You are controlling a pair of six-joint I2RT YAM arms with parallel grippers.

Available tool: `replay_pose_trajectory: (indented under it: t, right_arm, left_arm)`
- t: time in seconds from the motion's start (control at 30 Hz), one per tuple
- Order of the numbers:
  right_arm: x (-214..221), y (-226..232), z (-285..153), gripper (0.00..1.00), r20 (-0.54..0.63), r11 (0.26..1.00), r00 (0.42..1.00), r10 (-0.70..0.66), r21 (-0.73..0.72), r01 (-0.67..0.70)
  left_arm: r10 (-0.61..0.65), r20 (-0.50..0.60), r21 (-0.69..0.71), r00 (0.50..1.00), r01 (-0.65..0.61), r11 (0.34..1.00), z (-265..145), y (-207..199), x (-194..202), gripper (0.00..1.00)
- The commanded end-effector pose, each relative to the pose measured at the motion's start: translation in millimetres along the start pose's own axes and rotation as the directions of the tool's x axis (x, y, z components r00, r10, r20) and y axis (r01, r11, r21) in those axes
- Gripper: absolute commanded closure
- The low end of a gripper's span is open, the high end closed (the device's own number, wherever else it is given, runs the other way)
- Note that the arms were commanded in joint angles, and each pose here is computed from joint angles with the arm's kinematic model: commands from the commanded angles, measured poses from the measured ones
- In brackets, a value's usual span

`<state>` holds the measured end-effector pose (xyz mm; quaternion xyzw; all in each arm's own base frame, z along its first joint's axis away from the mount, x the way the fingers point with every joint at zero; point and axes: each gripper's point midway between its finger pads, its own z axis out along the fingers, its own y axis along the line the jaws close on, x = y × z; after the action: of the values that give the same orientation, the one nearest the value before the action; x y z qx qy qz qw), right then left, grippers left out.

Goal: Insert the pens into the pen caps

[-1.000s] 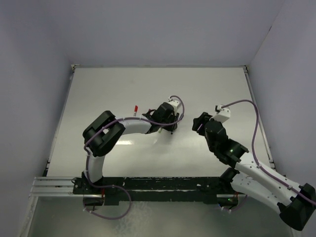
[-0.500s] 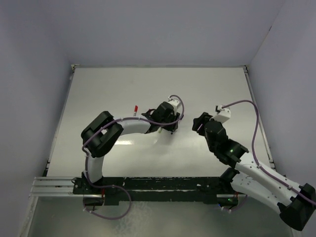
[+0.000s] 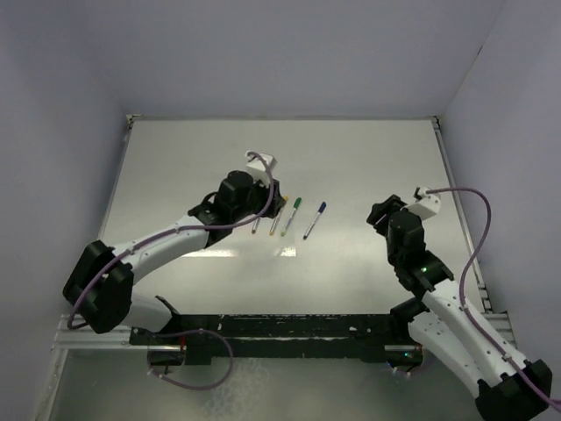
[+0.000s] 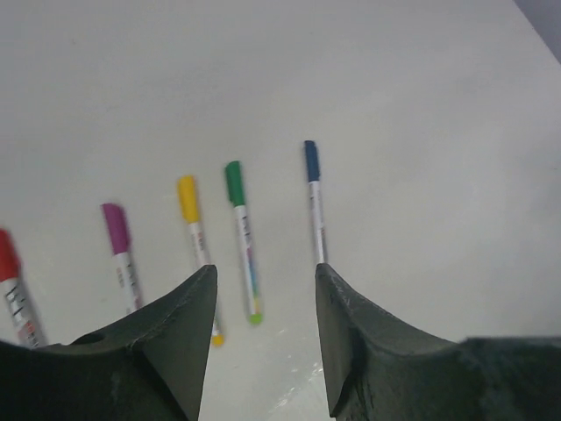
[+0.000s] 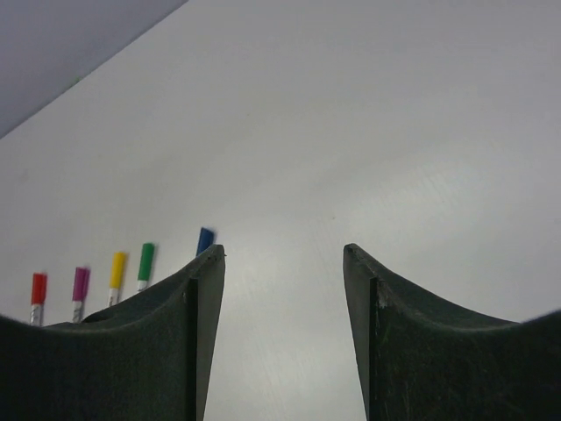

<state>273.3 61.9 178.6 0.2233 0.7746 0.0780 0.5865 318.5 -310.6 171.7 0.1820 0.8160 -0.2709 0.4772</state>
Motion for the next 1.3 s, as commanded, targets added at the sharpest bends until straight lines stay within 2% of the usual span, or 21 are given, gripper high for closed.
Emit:
replay_pose_trajectory:
  t: [0.0, 0.2, 0.37, 0.47, 0.67, 0.73, 0.77, 1.27]
  right_arm:
    - [-21, -21, 12, 0.41, 0.037, 0.999, 0.998, 0.044, 0.022, -0.045]
    - [-45, -46, 29, 0.41, 0.073, 0.993, 0.995, 0.068, 0.090, -0.075]
    - [-62, -80, 47, 0.41, 0.088, 0.978, 0.980, 0.177, 0.101, -0.185]
    - [-61, -92, 54, 0.41, 0.065, 0.963, 0.966, 0.252, 0.078, -0.257]
    - [-60, -99, 55, 0.40, 0.073, 0.960, 0.962, 0.261, 0.085, -0.267]
    - [-61, -100, 53, 0.40, 0.082, 0.961, 0.964, 0.254, 0.089, -0.261]
    - [-61, -101, 52, 0.39, 0.084, 0.962, 0.964, 0.251, 0.091, -0.258]
    - [-55, -103, 50, 0.33, 0.068, 0.960, 0.965, 0.252, 0.106, -0.258]
  left_arm:
    - [-0.032, 0.031, -0.116, 0.999, 0.035, 0.993, -29, 56, 3, 0.48]
    - [-0.096, 0.070, -0.248, 0.993, 0.111, 0.962, -70, 118, 7, 0.45]
    - [-0.165, 0.168, -0.335, 0.972, 0.213, 0.918, -100, 154, 9, 0.42]
    - [-0.158, 0.204, -0.380, 0.966, 0.227, 0.897, -111, 164, 8, 0.39]
    - [-0.180, 0.227, -0.447, 0.957, 0.267, 0.854, -124, 174, 15, 0.20]
    - [-0.192, 0.253, -0.475, 0.948, 0.295, 0.829, -131, 178, 14, 0.03]
    - [-0.195, 0.264, -0.483, 0.944, 0.305, 0.821, -134, 179, 14, 0.00]
    - [-0.151, 0.410, -0.496, 0.900, 0.358, 0.791, -163, 183, -3, 0.01]
